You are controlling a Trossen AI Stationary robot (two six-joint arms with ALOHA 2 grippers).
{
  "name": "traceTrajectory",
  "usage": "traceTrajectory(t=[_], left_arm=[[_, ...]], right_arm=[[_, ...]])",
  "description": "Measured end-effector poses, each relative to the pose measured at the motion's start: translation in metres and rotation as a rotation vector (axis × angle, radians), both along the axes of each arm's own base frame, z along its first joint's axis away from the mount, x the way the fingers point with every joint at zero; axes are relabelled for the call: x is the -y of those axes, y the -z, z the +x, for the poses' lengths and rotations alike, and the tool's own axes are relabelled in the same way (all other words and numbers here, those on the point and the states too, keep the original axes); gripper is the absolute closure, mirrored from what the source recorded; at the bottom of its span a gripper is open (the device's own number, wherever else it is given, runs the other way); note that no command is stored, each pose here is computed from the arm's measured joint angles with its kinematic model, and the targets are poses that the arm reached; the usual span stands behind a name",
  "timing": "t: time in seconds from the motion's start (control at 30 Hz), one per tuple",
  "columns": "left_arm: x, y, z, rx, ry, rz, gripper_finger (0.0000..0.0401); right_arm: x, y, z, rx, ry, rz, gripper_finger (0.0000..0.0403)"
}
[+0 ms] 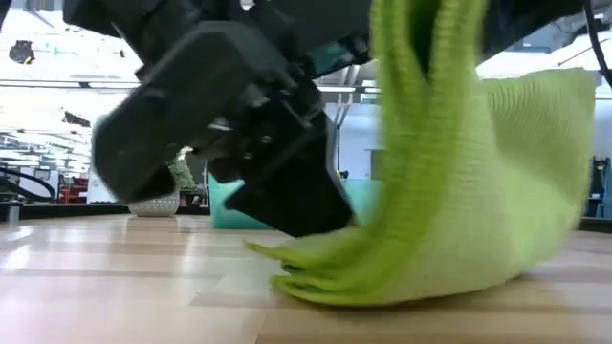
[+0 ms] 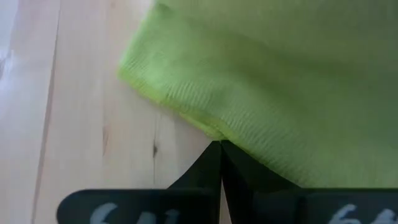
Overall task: Fold microfiber towels
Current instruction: Fold the light green towel
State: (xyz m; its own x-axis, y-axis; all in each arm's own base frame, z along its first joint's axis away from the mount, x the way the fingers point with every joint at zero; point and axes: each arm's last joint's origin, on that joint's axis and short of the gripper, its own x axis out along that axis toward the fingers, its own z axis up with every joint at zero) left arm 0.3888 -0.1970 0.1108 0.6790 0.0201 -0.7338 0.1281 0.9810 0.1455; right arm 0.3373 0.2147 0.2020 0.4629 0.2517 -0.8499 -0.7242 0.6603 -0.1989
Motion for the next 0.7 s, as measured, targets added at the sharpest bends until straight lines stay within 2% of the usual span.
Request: traceTrajectory(t=[0.23,0.4,0.57,0.7], left_arm=[[0.001,0.008,0.008,0.062,0.035,0.003,0.0401],[0.002,0.008,0.010,0.084,0.052,0.016,0.0401],[0.003,0.008,0.010,0.094,0.052,0.032,0.0401],[0.005,0.008,0.007,0.081,0.054,0.062,0.0401]], right_arm=[[0.008,0.003,0.005,0.016,-0.015,-0.019,0.0391],[0.013,0.009,0.004,-0.012,0.000,0.010,0.0389],[0.011,0.026,0.004,-0.091,0.016,0.024,0.0389],[0.007,0.035,0.006,-0.095,0.003,0.017,0.0388]])
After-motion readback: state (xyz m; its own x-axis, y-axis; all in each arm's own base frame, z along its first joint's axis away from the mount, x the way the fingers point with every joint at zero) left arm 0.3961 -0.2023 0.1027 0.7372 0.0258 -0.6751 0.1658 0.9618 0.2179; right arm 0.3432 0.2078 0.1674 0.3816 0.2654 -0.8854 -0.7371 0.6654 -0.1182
